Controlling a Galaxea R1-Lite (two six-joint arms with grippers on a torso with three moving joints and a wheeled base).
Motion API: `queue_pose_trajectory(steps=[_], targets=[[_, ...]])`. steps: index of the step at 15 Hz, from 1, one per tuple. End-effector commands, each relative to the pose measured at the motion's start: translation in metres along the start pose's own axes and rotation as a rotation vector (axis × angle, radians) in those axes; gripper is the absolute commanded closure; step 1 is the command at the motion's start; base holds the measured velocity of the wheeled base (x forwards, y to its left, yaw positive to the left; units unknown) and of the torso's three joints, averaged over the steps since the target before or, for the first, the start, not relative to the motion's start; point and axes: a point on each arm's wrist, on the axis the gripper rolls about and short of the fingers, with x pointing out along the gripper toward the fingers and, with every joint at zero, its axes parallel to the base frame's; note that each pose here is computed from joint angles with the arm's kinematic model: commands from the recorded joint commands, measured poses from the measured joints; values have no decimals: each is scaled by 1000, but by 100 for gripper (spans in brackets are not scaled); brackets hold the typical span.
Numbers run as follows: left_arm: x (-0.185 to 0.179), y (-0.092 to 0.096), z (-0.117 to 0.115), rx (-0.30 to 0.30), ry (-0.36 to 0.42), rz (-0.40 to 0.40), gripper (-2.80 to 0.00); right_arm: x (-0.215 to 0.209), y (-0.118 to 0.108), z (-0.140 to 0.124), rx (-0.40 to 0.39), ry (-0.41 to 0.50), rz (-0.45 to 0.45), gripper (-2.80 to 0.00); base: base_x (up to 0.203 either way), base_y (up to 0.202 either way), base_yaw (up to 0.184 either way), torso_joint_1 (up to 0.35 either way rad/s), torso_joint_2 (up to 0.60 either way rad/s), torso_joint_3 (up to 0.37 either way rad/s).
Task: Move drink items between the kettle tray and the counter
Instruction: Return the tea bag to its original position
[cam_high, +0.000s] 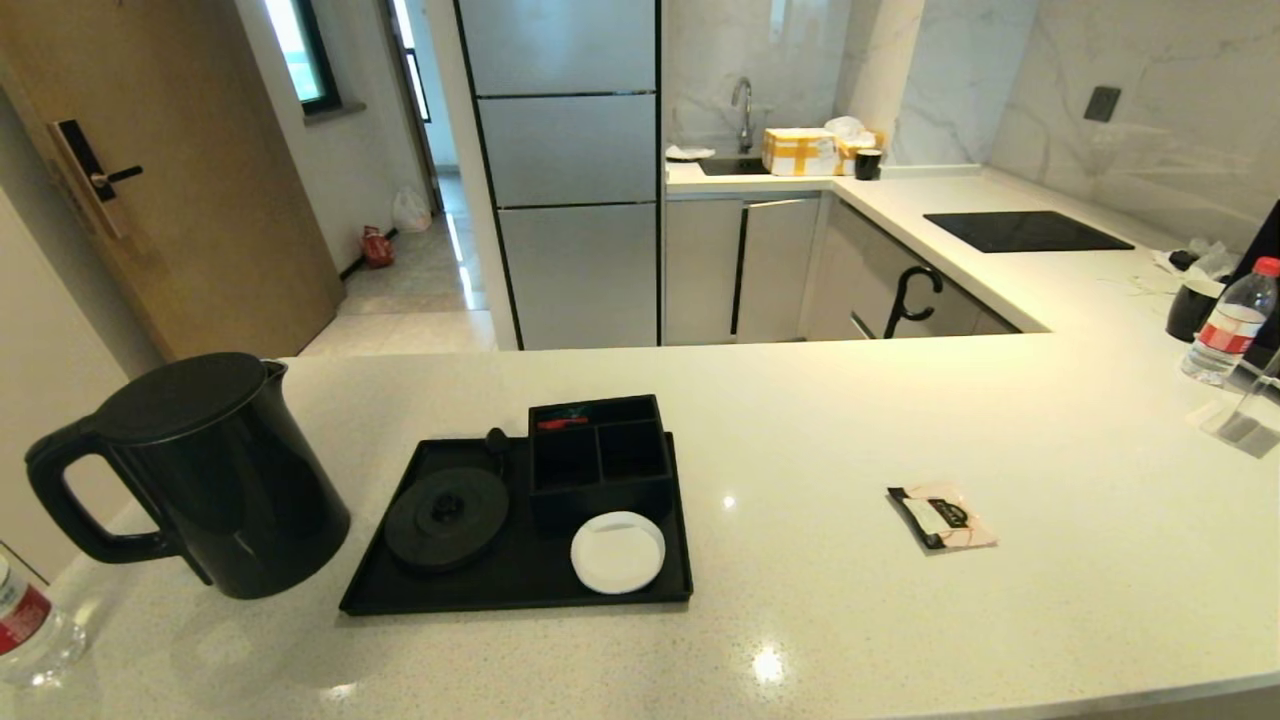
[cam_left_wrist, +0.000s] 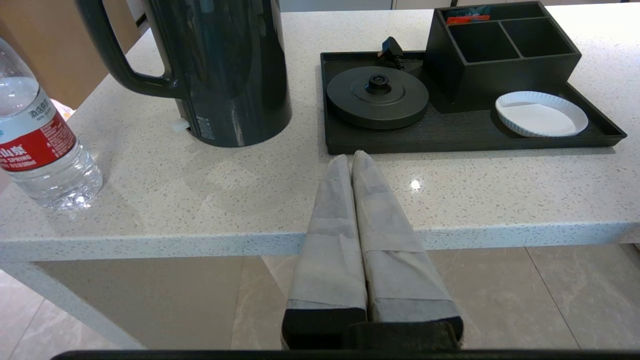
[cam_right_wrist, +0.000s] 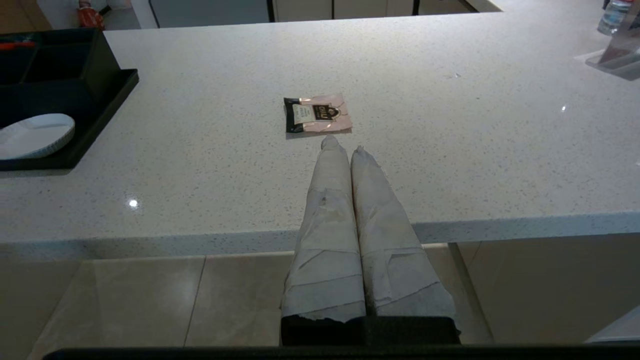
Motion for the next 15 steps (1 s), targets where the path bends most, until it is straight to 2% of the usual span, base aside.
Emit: queue_pose_trajectory(steps=[1,15], targets=[[0,0,0,0,-3,0,0,0,0,0,2,3,0,0,0,0,0,0,0,0],[0,0,0,0,-2,0,0,0,0,0,2,3,0,0,0,0,0,0,0,0]])
